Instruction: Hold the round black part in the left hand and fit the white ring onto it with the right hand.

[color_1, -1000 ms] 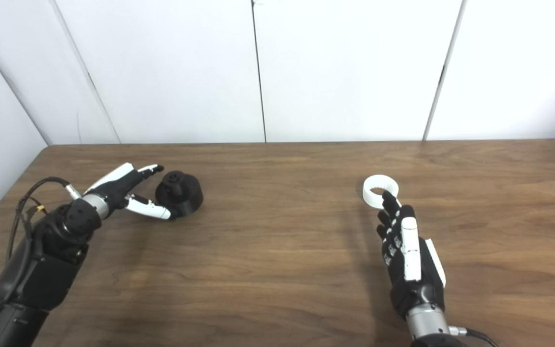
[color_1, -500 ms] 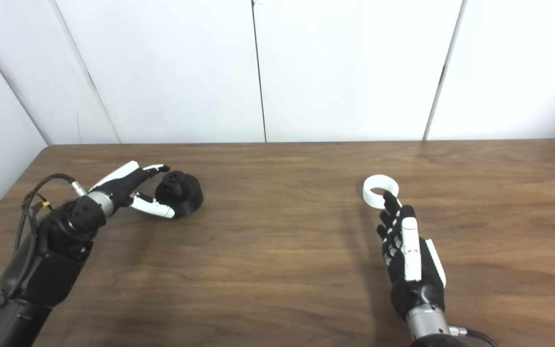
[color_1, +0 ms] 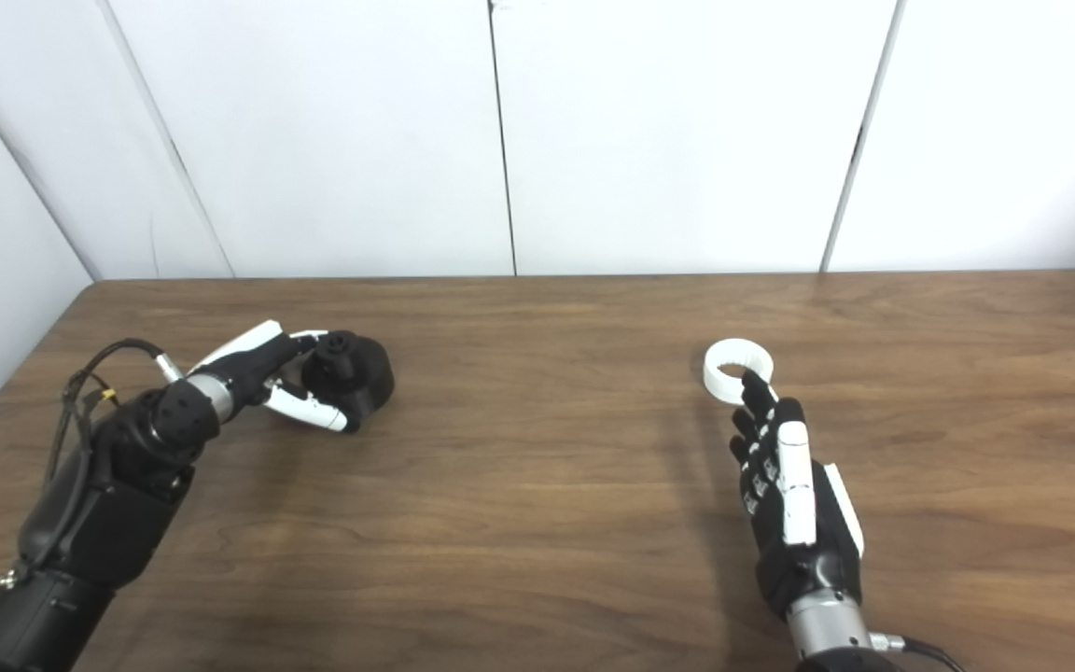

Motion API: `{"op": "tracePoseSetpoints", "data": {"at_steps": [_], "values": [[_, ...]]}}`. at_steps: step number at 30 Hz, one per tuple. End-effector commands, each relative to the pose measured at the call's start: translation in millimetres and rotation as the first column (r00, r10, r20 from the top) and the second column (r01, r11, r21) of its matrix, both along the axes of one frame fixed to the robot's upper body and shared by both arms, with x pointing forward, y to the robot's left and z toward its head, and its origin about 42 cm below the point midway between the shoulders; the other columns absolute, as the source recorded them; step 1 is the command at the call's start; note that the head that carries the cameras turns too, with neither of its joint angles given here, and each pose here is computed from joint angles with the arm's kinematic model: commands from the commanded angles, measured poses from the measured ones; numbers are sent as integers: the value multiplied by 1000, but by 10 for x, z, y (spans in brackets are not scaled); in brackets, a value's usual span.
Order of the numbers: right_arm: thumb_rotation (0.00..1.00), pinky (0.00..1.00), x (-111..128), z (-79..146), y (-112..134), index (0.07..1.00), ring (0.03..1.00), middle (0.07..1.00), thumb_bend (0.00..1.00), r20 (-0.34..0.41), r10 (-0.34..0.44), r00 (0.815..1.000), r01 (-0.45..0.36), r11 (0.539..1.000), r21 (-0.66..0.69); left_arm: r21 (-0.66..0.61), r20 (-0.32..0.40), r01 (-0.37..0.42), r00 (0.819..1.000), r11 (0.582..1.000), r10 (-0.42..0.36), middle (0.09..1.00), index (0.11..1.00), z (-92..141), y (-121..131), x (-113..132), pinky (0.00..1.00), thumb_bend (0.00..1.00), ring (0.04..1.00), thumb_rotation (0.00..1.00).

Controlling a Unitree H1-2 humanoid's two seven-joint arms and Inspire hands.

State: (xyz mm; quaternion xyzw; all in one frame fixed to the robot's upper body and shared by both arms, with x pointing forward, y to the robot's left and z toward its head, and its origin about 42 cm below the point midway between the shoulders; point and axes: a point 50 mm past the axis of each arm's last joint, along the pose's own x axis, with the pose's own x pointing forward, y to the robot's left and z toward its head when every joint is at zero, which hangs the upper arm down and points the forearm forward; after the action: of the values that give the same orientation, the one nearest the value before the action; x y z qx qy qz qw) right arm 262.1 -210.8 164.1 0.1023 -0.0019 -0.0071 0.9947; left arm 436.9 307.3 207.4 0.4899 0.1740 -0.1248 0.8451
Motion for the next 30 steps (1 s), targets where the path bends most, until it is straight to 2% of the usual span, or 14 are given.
{"op": "tracePoseSetpoints", "data": {"at_steps": [1,11,17,30], "values": [[1000,1000,-73,112,0,939,988,986,495,64,-9,998,9,1000,6,37,92,1,996,999,-4,1000,932,352,-2,151,1000,1000,1000,247],[1000,1000,-99,106,-22,938,985,983,504,63,-14,998,15,1000,-6,36,101,3,995,999,-6,1000,912,317,-69,188,1000,1000,1000,255],[1000,1000,-110,103,-29,934,981,980,490,62,-15,998,15,1000,2,51,132,3,991,999,-10,1000,855,290,-100,192,995,998,1000,254],[1000,1000,-108,99,-37,936,984,980,499,64,-11,998,12,1000,-3,129,176,25,983,991,-48,957,741,255,-103,179,958,899,1000,208]]}}
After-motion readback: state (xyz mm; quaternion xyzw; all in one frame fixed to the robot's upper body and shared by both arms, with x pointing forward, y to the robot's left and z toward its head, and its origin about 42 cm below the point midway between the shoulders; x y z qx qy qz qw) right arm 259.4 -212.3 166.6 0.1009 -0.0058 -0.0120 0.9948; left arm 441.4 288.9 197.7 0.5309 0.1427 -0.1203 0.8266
